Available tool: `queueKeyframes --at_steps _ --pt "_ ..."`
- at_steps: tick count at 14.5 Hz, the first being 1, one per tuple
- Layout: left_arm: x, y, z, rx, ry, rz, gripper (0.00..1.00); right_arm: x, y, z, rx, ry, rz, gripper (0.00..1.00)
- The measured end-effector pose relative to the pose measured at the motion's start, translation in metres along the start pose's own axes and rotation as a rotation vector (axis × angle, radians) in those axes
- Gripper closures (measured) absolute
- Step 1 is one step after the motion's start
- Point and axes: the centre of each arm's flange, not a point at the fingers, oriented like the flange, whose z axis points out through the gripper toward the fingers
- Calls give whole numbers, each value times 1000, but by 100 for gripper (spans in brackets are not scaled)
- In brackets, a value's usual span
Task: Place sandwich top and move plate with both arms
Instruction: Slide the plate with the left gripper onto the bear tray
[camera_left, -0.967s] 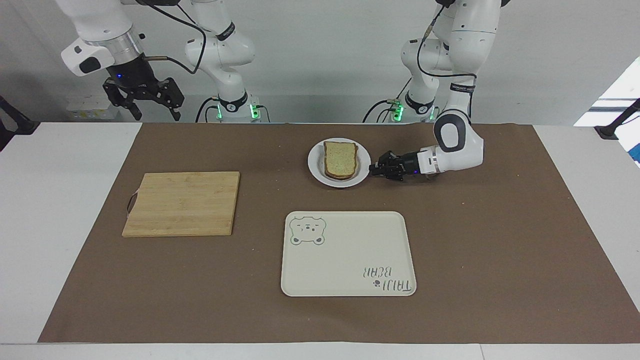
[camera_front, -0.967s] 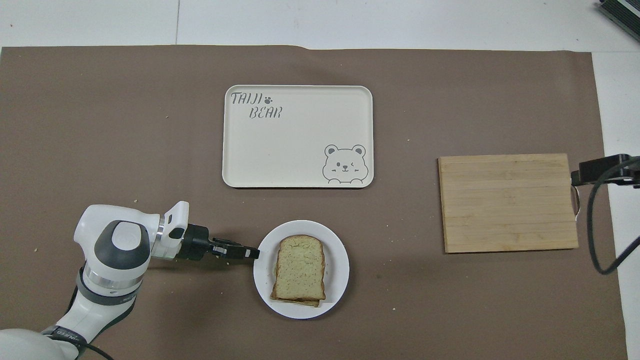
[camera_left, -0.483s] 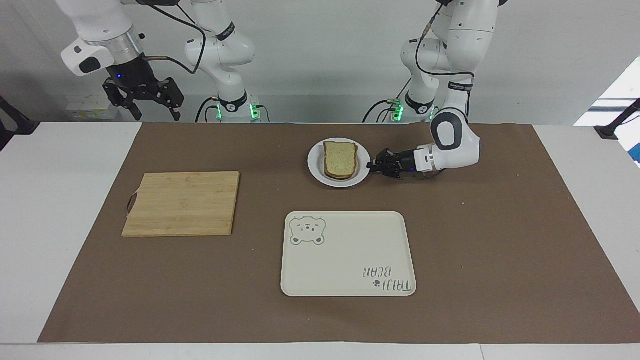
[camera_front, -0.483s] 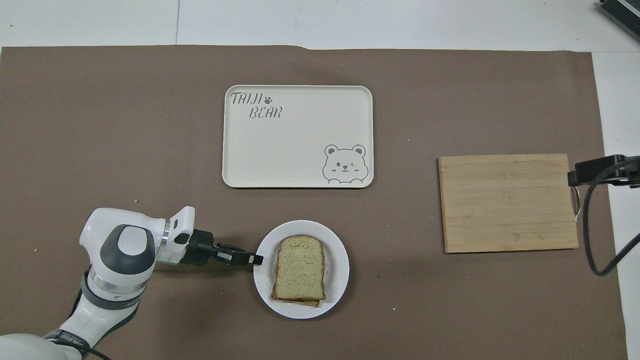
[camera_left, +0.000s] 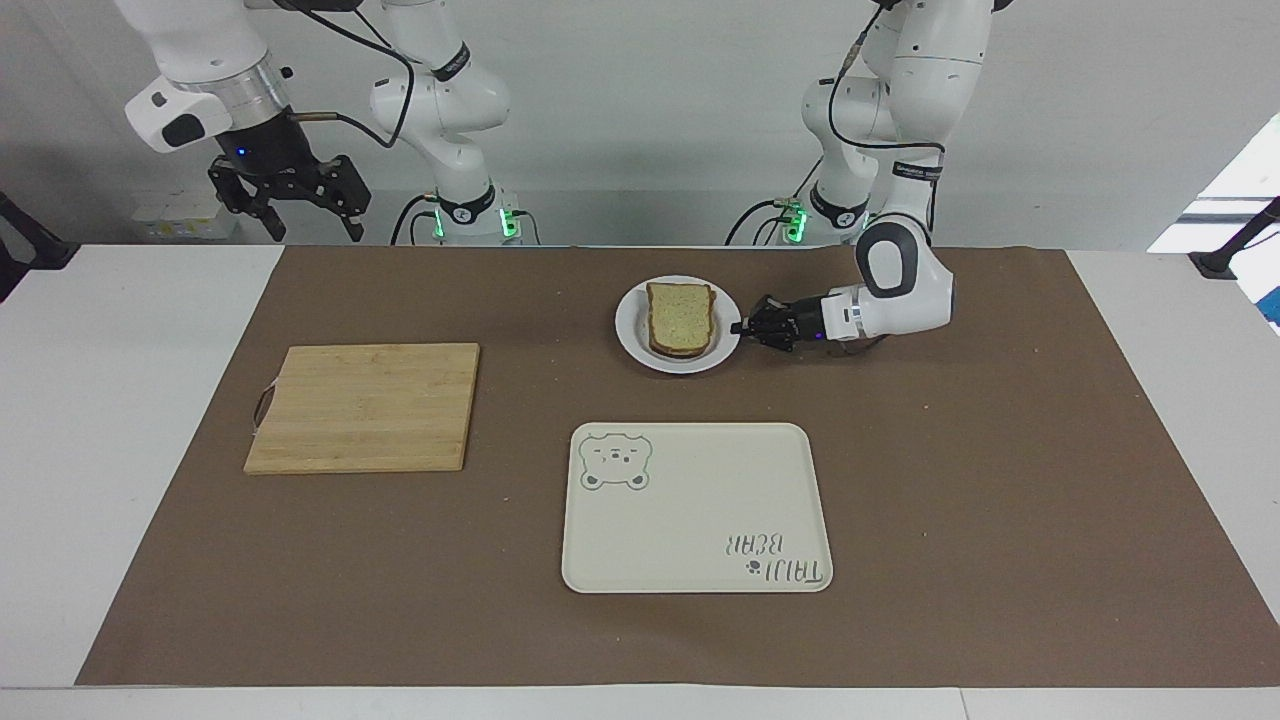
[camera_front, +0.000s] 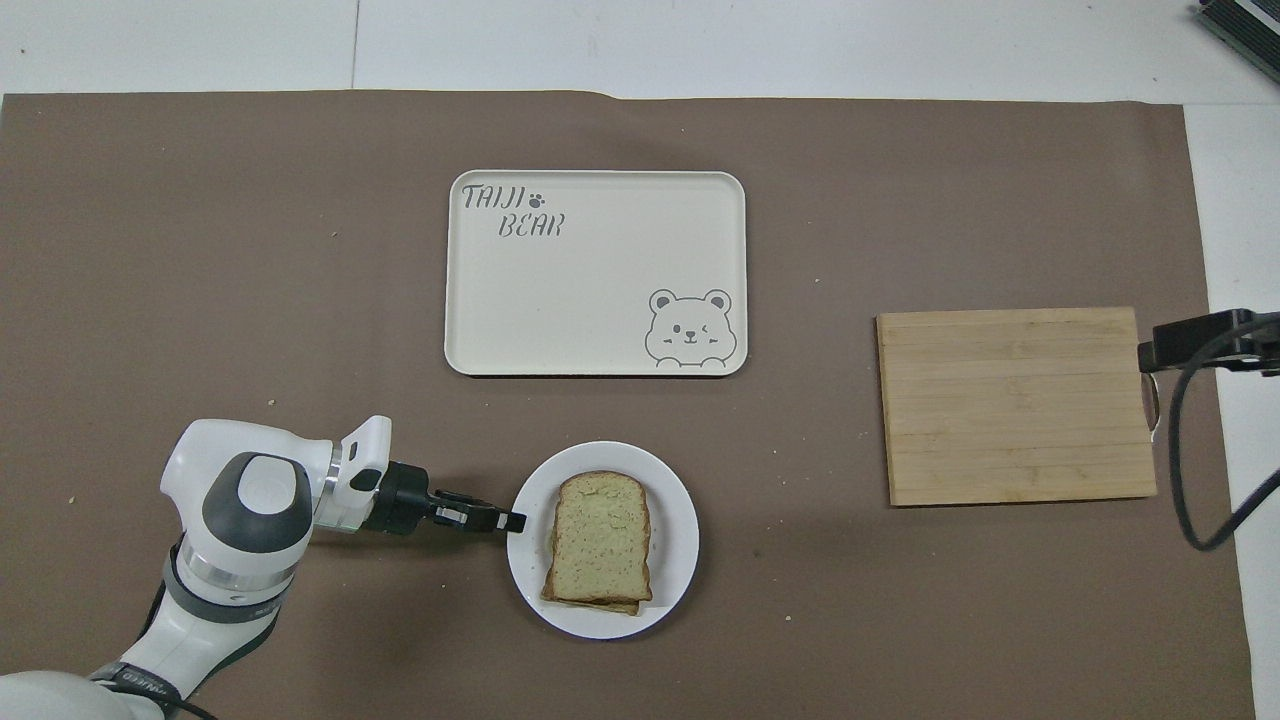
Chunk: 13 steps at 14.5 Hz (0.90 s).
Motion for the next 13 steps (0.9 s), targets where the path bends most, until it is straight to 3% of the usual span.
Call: queueKeyframes --at_steps 6,13 --pt "12 5 -14 -27 35 -9 96 0 0 0 0 0 0 0" --pt "77 38 -65 -69 113 -40 96 0 0 0 0 0 0 0"
